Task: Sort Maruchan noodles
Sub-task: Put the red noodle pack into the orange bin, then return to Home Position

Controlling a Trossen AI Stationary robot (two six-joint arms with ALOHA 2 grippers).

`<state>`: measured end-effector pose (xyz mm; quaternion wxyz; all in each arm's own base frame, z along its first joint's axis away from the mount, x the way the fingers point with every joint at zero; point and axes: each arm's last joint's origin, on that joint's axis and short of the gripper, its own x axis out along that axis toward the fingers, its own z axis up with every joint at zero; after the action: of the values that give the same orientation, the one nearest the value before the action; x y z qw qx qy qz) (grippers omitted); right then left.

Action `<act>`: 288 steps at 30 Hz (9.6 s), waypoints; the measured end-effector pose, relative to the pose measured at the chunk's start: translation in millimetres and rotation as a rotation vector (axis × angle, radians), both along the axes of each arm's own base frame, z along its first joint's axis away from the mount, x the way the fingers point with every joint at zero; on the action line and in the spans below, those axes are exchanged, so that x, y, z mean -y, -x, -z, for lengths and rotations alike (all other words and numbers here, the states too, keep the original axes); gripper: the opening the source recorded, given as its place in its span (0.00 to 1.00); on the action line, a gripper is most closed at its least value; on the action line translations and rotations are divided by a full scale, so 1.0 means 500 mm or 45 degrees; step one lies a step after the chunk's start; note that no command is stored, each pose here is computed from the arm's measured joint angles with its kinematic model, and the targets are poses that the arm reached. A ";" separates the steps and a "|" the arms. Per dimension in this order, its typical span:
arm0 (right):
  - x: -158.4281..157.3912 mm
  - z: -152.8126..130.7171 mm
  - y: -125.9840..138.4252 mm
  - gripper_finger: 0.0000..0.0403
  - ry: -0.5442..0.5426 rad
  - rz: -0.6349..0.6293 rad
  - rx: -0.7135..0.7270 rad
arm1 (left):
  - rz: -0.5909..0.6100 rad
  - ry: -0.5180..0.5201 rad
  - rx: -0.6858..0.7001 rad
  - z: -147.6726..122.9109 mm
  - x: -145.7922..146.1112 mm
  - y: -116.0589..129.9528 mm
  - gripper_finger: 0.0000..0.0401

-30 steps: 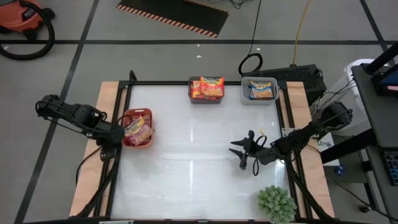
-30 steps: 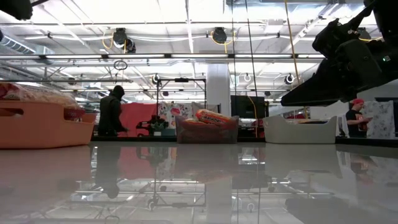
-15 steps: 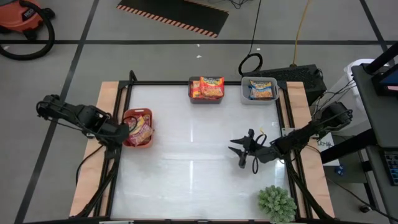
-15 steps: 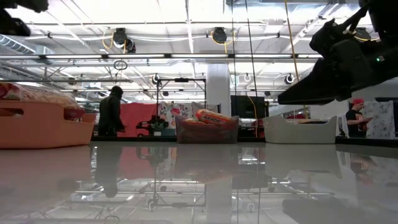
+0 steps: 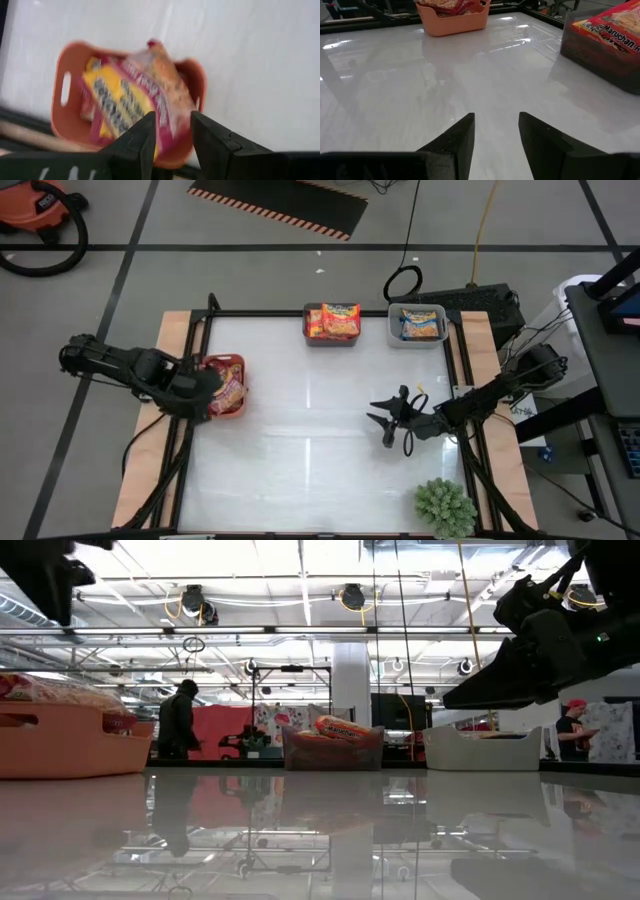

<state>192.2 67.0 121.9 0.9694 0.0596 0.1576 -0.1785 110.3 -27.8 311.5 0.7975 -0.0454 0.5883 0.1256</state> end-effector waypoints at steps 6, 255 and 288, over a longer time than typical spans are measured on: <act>0.000 0.000 0.000 0.36 0.000 -0.001 -0.001 | 0.033 -0.091 0.015 0.047 0.000 -0.067 0.32; 0.122 -0.095 0.191 0.00 0.161 -0.539 0.440 | 0.355 -0.173 1.526 0.280 -0.107 -0.010 0.01; 0.122 -0.096 0.191 0.00 0.165 -0.538 0.444 | 0.413 -0.039 1.504 0.287 -0.038 0.010 0.01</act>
<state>96.7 5.9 170.0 0.9994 -0.0069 -0.0144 0.0310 105.5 -8.7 168.1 0.9984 -0.0056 0.0442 -0.0354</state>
